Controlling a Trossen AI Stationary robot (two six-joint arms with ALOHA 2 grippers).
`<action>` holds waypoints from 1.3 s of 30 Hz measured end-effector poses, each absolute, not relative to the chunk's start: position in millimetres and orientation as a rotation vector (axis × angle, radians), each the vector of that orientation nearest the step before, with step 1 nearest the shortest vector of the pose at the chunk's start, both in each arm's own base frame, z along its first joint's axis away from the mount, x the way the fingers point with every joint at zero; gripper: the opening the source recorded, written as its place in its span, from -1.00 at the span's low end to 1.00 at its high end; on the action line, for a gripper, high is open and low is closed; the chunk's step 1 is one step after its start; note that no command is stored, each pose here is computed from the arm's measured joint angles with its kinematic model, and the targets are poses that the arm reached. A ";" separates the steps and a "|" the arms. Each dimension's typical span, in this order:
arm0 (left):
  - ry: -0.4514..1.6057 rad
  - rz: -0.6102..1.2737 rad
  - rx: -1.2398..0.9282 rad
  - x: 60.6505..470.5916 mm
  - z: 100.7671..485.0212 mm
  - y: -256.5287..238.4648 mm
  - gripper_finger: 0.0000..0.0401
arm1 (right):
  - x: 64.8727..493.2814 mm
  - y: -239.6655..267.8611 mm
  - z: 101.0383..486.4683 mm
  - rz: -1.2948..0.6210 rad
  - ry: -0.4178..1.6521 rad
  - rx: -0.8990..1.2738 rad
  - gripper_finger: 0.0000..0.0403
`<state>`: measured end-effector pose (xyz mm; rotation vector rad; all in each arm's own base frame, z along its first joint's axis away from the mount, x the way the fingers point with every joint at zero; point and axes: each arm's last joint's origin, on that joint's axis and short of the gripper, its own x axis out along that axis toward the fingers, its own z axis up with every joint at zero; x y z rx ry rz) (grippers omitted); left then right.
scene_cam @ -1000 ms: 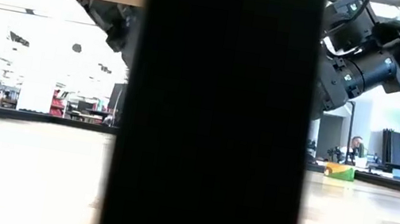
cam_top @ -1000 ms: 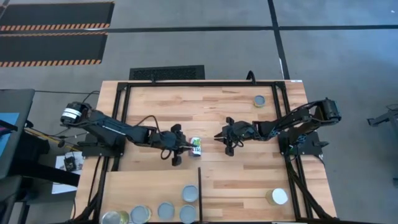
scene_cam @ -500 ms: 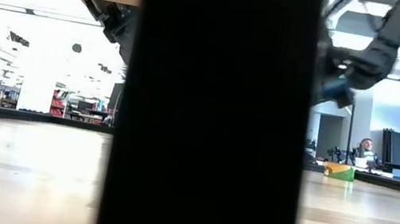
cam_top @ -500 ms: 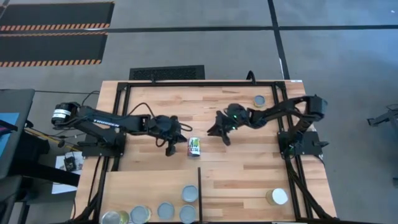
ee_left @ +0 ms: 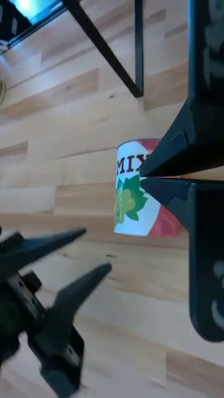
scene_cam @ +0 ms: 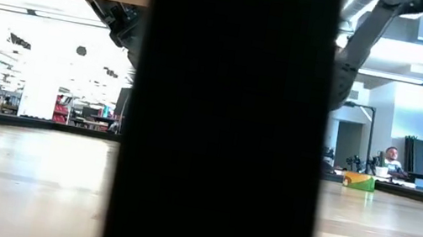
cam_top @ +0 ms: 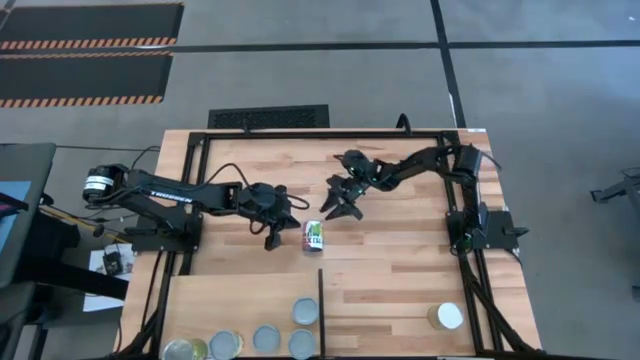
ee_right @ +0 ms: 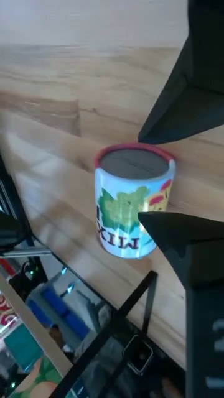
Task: Pick and place cans onto a shelf
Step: Put the canned mixed fruit on the shelf
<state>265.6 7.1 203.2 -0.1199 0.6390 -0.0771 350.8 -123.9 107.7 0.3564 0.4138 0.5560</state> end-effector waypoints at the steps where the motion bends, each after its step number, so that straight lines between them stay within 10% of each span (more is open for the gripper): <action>1: 0.639 -0.083 -0.122 265.6 203.2 6.9 -1.00 | 352.8 -125.8 106.9 0.561 0.411 0.357 0.01; 39: 0.653 -0.096 -0.100 264.7 201.9 6.7 -1.00 | 381.1 -95.9 101.1 0.682 0.506 0.298 -0.54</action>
